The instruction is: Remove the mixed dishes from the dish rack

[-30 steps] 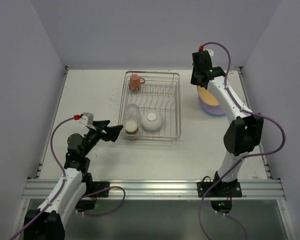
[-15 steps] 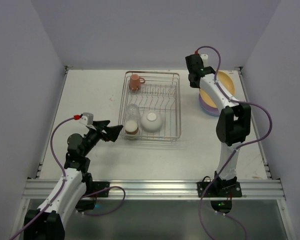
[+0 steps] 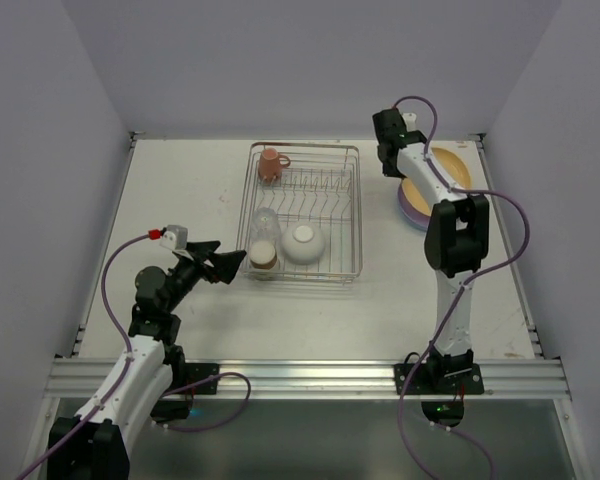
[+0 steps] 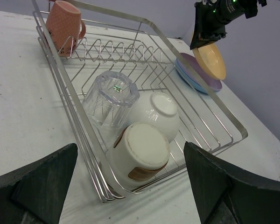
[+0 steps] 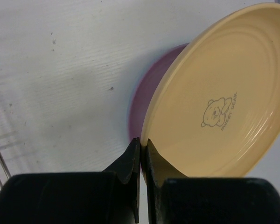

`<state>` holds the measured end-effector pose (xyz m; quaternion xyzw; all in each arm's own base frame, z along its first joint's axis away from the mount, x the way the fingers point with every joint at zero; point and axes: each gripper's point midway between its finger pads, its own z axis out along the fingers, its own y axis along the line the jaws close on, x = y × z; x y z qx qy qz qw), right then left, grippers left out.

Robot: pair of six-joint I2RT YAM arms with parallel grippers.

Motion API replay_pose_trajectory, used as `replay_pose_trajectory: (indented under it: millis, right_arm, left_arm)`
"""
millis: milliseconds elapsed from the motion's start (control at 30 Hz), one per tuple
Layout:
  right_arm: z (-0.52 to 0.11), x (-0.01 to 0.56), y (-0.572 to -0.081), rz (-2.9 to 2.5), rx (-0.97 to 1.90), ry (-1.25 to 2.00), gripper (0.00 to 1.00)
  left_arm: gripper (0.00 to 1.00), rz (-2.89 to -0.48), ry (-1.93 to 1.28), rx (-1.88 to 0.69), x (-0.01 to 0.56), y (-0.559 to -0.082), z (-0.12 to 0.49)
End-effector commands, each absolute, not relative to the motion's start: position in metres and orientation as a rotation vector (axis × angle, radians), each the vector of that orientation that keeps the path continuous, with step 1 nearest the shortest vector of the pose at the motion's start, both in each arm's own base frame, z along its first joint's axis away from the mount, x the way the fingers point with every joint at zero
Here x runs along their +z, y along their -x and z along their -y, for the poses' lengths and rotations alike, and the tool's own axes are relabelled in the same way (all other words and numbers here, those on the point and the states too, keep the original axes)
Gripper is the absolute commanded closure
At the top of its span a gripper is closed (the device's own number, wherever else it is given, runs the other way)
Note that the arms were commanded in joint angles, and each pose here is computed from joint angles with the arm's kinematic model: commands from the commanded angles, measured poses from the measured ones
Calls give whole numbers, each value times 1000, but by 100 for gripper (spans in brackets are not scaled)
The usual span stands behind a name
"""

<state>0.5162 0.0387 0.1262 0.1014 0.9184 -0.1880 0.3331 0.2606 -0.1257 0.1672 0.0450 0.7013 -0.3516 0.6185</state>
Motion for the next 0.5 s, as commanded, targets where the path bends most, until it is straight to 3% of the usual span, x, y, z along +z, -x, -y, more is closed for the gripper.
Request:
replay_pose_trajectory:
  millis: [0, 467]
  right_arm:
    - [-33, 132, -520, -2394, -558, -238, 100]
    - [-29, 100, -516, -2475, -629, -213, 95]
  left_arm:
    - [0, -1595, -131, -806, 169, -260, 127]
    - [0, -1595, -133, -803, 168, -261, 128]
